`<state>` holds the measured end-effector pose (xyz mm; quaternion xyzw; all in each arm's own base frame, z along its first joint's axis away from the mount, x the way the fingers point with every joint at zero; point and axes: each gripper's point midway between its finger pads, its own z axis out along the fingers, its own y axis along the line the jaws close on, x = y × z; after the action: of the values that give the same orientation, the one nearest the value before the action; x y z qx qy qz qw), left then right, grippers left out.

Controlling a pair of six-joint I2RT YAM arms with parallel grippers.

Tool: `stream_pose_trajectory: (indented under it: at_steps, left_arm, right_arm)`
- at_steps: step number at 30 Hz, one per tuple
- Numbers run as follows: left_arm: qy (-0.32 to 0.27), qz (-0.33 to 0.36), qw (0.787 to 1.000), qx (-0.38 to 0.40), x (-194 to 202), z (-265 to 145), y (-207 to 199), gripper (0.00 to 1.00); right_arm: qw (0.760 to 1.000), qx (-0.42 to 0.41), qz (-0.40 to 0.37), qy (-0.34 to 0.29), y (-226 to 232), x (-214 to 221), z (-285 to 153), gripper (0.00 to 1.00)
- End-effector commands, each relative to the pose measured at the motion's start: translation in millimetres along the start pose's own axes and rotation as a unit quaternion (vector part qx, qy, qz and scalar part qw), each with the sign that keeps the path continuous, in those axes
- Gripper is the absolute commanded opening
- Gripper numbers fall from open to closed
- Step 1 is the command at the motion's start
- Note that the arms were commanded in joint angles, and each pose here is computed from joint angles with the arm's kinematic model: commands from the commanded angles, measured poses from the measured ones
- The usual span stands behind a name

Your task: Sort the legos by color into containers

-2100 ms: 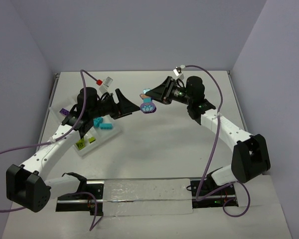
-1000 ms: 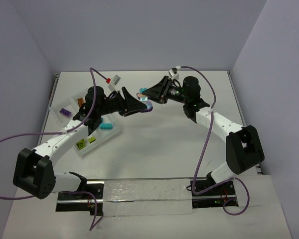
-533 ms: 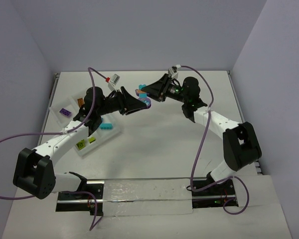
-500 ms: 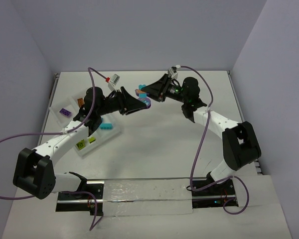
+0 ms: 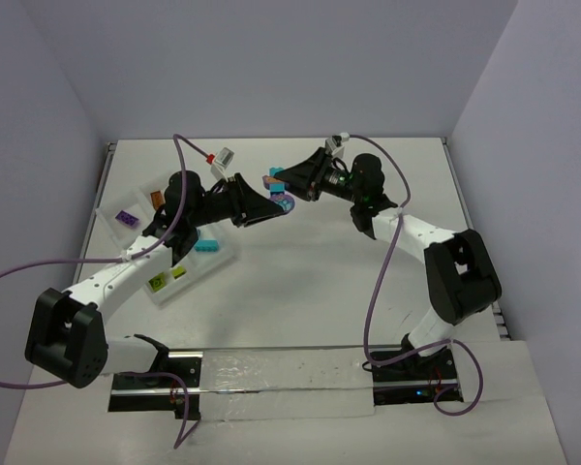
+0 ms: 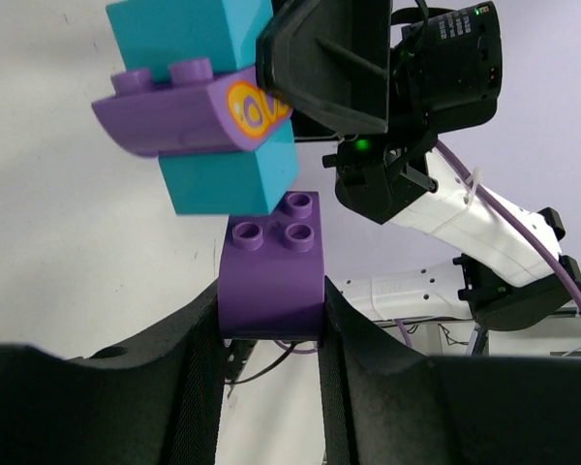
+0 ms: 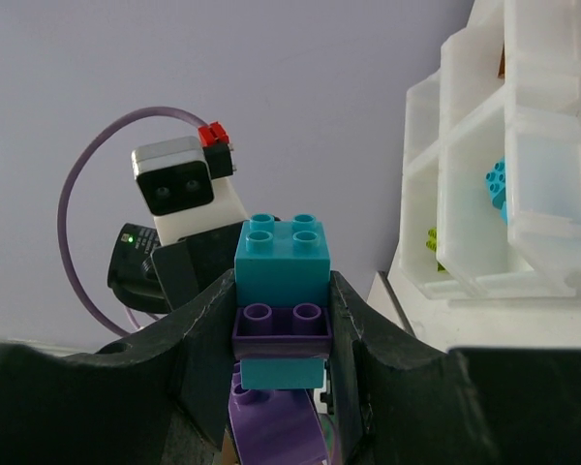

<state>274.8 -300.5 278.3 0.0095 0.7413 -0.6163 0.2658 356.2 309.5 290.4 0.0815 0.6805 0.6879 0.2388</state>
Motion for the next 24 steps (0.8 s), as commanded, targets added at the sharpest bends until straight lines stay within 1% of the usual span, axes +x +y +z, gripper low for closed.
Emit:
stream_pose_trajectory:
  at_steps: [1,3,6,8,9,10,11,12,13,15,16,18,19,20,21,22,24]
  left_arm:
    - [0.004,0.025,1.0,0.006,4.4,-10.2,-14.0,0.0]
    - [0.007,0.027,1.0,-0.01,7.3,-14.7,-11.4,0.0]
    - [0.002,0.04,0.997,-0.063,8.8,-27.3,-1.6,0.0]
    - [-0.003,0.039,0.993,-0.114,8.3,-39.6,12.7,0.0]
    - [-0.013,0.044,0.99,-0.135,2.9,-45.8,18.7,0.0]
    - [-0.026,0.031,0.98,-0.195,-0.1,-60.0,40.0,0.0]
    - [-0.036,0.035,0.978,-0.201,-7.5,-64.2,43.1,0.0]
    - [-0.059,0.022,0.962,-0.266,-15.0,-85.5,67.9,0.0]
    - [-0.076,0.008,0.949,-0.305,-20.9,-102.0,83.3,0.0]
    - [-0.139,-0.02,0.918,-0.371,-51.7,-149.8,112.0,0.0]
    - [-0.161,-0.022,0.908,-0.387,-61.2,-163.3,114.3,0.0]
    - [-0.206,-0.025,0.878,-0.432,-78.5,-193.1,119.1,0.0]
    - [-0.228,-0.03,0.857,-0.462,-87.9,-211.5,124.4,0.0]
    - [-0.25,-0.038,0.831,-0.495,-98.4,-234.1,130.0,0.0]
    - [-0.264,-0.042,0.812,-0.519,-107.2,-251.7,131.7,0.0]
    - [-0.272,-0.047,0.797,-0.537,-113.6,-264.5,134.6,0.0]
    - [-0.275,-0.052,0.786,-0.551,-120.2,-274.2,139.2,0.0]
  right_arm:
    - [0.999,-0.021,-0.02,-0.026,8.7,-19.6,-4.8,0.0]
    - [0.999,-0.01,-0.025,-0.036,2.2,-27.7,-9.7,0.0]
    - [0.997,0.04,-0.043,-0.059,-19.7,-45.3,-23.6,0.0]
    - [0.992,0.092,-0.06,-0.068,-39.6,-53.4,-34.0,0.0]
    - [0.988,0.109,-0.074,-0.076,-41.4,-58.8,-37.5,0.0]
    - [0.981,0.155,-0.097,-0.071,-56.6,-59.7,-45.4,0.0]
    - [0.98,0.154,-0.102,-0.073,-52.8,-60.3,-46.7,0.0]
    - [0.969,0.199,-0.126,-0.075,-65.0,-60.9,-56.4,0.0]
    - [0.962,0.226,-0.138,-0.072,-74.9,-60.0,-62.9,0.0]
    - [0.954,0.25,-0.153,-0.07,-82.0,-55.1,-74.5,0.0]
    - [0.952,0.255,-0.155,-0.069,-84.5,-53.0,-78.1,0.0]
    - [0.949,0.266,-0.155,-0.064,-93.9,-46.1,-85.7,0.0]
    - [0.949,0.268,-0.156,-0.064,-94.8,-43.1,-88.5,0.0]
    - [0.948,0.269,-0.157,-0.063,-95.3,-38.6,-92.3,0.0]
    - [0.948,0.27,-0.156,-0.063,-97.0,-36.4,-94.5,0.0]
    - [0.947,0.272,-0.158,-0.062,-98.3,-34.2,-96.4,0.0]
    - [0.946,0.277,-0.159,-0.06,-100.5,-30.6,-99.8,0.0]
